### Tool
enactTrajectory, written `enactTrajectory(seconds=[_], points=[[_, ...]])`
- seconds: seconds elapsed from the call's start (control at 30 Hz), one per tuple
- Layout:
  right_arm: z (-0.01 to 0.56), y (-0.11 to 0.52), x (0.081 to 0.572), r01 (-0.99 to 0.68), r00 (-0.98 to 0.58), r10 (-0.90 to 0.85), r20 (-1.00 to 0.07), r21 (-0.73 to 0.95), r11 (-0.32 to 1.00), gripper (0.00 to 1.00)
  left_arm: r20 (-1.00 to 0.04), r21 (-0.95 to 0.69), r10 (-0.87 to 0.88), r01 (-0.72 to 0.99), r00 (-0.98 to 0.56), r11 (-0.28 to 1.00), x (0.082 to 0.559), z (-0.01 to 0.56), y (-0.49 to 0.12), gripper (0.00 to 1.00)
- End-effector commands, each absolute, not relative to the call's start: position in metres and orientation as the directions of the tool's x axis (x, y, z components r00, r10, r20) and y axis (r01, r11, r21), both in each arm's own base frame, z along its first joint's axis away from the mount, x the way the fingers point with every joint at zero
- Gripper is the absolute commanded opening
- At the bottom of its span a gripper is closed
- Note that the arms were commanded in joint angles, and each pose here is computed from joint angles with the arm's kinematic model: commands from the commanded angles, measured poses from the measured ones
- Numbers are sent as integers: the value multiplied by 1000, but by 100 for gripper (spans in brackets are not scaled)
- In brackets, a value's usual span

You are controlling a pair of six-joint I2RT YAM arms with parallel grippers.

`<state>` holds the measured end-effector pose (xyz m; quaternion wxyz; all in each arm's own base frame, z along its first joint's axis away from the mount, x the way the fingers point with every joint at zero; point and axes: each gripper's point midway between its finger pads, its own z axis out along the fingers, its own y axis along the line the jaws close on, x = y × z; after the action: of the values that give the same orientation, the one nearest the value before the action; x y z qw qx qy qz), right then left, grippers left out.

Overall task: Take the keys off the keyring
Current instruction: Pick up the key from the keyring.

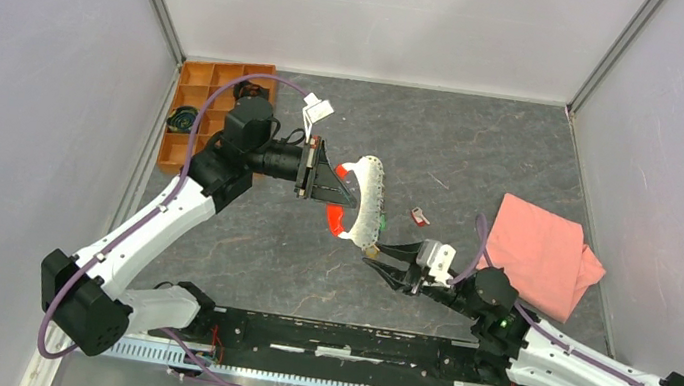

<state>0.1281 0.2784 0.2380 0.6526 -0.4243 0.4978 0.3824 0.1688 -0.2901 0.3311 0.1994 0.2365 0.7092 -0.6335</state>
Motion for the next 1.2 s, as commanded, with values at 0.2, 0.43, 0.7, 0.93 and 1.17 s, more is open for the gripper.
enactTrajectory(seconds=[0.2,0.43,0.7,0.93,1.17], points=[[275,282,130,-911,267,174,-948,-189,367,33,-666,-744,61,668,-743,23,166,360,-292,2],[274,281,133,-907,257,171,-951,-176,383,19,-670,-740,62,672,-740,21,165,360,-291,2],[268,272,144,-881,227,81,-971,-169,442,0,-697,-715,28,697,-717,63,170,355,-289,2],[263,262,155,-850,196,-58,-979,-199,488,0,-739,-668,-42,724,-672,170,184,344,-284,2],[267,255,165,-820,190,-195,-962,-265,508,1,-740,-665,-76,710,-668,233,195,323,-281,2]])
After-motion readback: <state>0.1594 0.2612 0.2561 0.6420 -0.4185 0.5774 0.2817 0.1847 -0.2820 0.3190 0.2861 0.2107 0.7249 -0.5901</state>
